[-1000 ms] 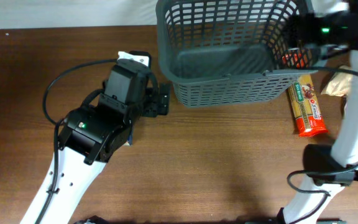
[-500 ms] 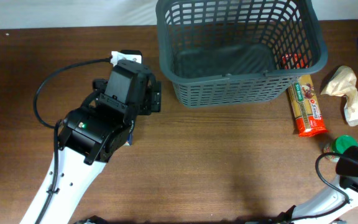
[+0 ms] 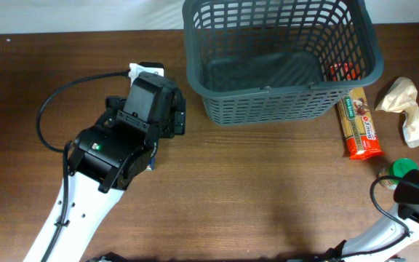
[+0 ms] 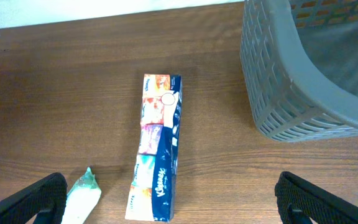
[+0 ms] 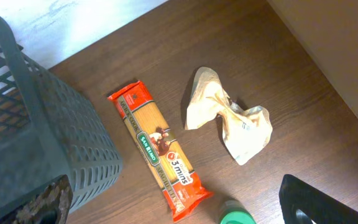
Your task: Pack container
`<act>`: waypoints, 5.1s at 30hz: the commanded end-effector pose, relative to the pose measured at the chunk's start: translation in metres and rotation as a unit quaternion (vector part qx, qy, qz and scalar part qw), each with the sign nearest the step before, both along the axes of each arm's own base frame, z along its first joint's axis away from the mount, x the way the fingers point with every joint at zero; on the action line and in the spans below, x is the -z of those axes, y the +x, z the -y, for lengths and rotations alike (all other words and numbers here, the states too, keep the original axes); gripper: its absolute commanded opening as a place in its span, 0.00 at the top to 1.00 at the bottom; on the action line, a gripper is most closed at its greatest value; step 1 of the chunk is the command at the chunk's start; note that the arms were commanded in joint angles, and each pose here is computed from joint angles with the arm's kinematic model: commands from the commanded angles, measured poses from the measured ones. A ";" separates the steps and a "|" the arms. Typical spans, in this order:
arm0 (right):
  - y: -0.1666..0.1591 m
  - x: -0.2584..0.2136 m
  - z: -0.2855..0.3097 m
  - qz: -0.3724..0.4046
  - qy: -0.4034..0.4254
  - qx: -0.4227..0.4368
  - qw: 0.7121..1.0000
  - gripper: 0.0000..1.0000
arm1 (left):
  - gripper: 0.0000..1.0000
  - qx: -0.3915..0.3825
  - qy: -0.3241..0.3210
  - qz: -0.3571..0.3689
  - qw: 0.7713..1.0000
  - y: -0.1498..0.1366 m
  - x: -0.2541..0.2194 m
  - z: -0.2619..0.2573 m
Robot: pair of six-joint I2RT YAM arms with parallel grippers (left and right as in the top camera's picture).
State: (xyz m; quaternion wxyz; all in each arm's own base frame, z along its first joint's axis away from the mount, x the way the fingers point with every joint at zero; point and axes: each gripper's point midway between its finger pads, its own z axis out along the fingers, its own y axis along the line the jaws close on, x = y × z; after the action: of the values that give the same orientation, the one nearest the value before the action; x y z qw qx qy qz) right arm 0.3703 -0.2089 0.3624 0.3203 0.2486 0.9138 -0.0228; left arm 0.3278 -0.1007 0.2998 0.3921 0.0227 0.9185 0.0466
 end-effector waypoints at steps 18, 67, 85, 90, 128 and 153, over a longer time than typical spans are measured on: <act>0.072 0.068 -0.016 0.000 0.099 -0.104 0.990 0.96 | 0.87 0.093 -0.088 -0.064 0.990 -0.026 0.008 0.039; 0.122 0.116 -0.124 -0.055 0.110 -0.238 0.963 0.96 | 0.93 0.084 -0.075 -0.070 0.991 -0.028 0.011 0.033; 0.130 0.113 -0.145 -0.045 0.108 -0.262 0.958 0.96 | 0.92 0.084 -0.076 -0.068 0.991 -0.027 0.011 0.033; 0.131 0.112 -0.153 -0.042 0.107 -0.277 0.954 0.96 | 0.93 0.078 -0.070 -0.065 0.992 -0.026 0.010 0.030; 0.131 0.116 -0.150 -0.060 0.072 -0.269 0.958 0.05 | 0.51 0.068 -0.059 -0.059 0.994 -0.024 0.009 0.025; 0.040 -0.009 -0.090 0.028 0.014 -0.160 0.987 0.01 | 0.00 -0.113 0.035 -0.012 0.993 -0.002 -0.003 -0.078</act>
State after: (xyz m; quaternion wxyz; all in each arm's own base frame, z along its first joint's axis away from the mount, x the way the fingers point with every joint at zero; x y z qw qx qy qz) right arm 0.4355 -0.1234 0.3289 0.3008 0.0977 0.9456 0.0758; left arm 0.3229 -0.0647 0.2894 0.3589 -0.0086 0.9296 0.0838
